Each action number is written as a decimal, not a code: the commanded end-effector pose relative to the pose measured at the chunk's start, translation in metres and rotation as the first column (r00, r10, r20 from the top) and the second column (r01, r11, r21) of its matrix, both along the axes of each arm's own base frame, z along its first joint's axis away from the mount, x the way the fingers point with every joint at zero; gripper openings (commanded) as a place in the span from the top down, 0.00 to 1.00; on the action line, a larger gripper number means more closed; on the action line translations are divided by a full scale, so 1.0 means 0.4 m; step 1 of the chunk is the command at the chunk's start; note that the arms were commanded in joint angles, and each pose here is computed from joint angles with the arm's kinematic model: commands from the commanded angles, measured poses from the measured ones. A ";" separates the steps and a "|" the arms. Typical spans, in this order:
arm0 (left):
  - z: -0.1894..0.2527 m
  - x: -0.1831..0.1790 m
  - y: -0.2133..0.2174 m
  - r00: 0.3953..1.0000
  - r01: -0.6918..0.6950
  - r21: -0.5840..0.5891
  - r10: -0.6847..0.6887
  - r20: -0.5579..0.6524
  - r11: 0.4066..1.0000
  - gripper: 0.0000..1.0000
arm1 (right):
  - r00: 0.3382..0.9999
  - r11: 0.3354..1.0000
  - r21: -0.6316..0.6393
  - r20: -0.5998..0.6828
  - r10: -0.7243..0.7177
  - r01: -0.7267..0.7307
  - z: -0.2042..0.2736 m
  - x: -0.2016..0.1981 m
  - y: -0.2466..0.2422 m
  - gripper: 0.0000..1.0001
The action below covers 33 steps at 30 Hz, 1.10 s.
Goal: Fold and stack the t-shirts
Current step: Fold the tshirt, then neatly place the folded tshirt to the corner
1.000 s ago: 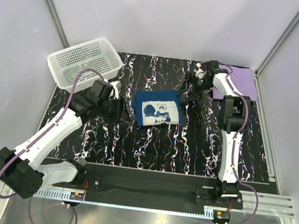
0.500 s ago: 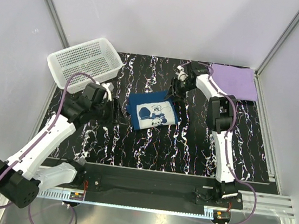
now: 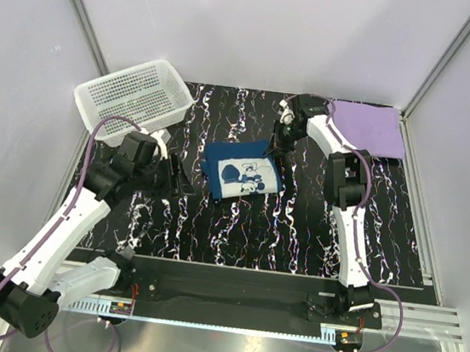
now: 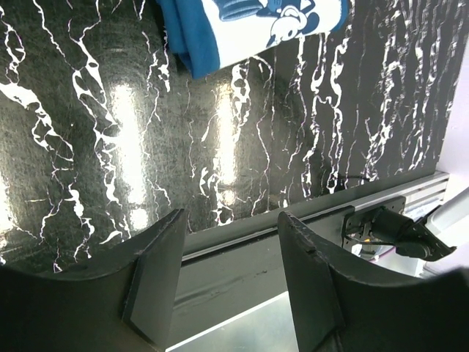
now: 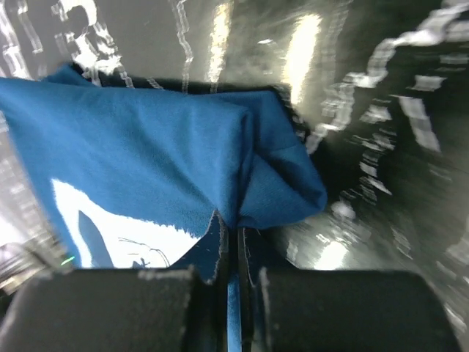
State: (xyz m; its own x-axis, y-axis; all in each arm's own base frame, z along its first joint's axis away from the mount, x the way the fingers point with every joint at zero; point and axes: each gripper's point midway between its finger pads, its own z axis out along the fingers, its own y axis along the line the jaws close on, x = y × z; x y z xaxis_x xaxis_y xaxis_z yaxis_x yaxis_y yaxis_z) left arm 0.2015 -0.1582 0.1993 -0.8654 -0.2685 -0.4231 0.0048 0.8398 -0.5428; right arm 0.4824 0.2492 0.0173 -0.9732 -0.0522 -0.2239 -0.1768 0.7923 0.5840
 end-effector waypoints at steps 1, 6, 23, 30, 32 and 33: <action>0.031 0.000 -0.005 0.999 -0.003 -0.044 0.005 0.046 0.999 0.42 | 0.965 0.984 -0.172 0.261 0.002 0.044 0.143 0.074 -0.064 1.00; 0.013 -0.017 -0.015 0.999 0.002 -0.089 0.001 0.043 0.996 0.42 | 0.935 0.934 -0.345 0.352 0.042 0.088 0.245 0.084 -0.133 1.00; -0.070 -0.027 -0.046 0.996 0.082 -0.106 -0.086 -0.038 0.991 0.42 | 0.803 0.665 -0.685 0.556 0.214 0.297 0.436 0.203 -0.361 1.00; -0.095 -0.006 -0.095 0.989 0.100 -0.185 -0.118 -0.087 0.978 0.42 | 0.773 0.553 -0.726 0.597 0.214 0.408 0.522 0.239 -0.485 1.00; -0.098 0.001 -0.099 0.988 0.102 -0.186 -0.121 -0.099 0.977 0.42 | 0.745 0.547 -0.705 0.635 0.202 0.452 0.556 0.256 -0.517 1.00; -0.099 0.002 -0.100 0.987 0.106 -0.182 -0.126 -0.101 0.978 0.42 | 0.748 0.536 -0.723 0.622 0.230 0.436 0.548 0.258 -0.526 1.00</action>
